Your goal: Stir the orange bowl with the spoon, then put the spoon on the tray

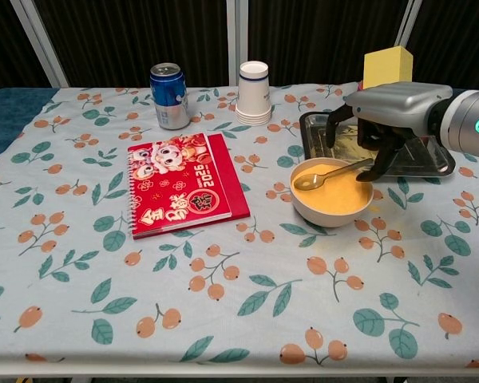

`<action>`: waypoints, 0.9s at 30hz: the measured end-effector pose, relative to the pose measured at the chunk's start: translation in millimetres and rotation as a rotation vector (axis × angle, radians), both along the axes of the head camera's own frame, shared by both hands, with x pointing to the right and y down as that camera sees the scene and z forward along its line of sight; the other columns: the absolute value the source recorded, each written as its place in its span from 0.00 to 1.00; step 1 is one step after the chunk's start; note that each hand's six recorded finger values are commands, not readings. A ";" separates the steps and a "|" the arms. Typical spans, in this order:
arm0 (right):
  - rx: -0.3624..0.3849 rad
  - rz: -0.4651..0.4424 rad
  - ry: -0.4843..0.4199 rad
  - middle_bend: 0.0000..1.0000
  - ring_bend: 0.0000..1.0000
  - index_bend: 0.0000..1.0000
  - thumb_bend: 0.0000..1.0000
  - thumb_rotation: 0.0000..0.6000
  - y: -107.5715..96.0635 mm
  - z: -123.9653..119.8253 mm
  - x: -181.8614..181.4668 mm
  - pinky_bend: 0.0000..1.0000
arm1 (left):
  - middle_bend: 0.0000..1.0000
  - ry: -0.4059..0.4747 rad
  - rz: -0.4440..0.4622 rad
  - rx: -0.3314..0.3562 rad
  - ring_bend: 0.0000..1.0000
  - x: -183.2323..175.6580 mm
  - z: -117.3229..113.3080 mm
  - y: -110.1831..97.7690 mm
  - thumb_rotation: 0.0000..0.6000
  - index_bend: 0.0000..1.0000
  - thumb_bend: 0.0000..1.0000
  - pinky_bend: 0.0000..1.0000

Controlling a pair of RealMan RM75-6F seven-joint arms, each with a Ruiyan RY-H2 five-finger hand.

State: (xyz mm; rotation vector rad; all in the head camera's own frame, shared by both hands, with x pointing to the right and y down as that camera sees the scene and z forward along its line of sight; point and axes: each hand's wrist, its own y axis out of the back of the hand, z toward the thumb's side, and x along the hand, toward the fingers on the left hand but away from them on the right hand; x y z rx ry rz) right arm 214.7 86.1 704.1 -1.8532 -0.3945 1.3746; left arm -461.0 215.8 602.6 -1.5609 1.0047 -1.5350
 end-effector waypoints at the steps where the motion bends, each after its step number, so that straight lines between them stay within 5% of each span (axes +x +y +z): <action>1: -0.002 -0.005 0.004 0.94 0.94 0.40 0.12 1.00 0.9 1.3 0.5 1.00 | 0.16 0.000 0.000 0.000 0.13 0.0 0.0 0.0 1.00 0.16 0.09 0.14; 27: 0.000 -0.032 0.025 0.94 0.94 0.52 0.27 1.00 1.2 19.7 -8.6 1.00 | 0.16 0.000 0.000 0.000 0.13 0.0 0.0 0.0 1.00 0.16 0.09 0.14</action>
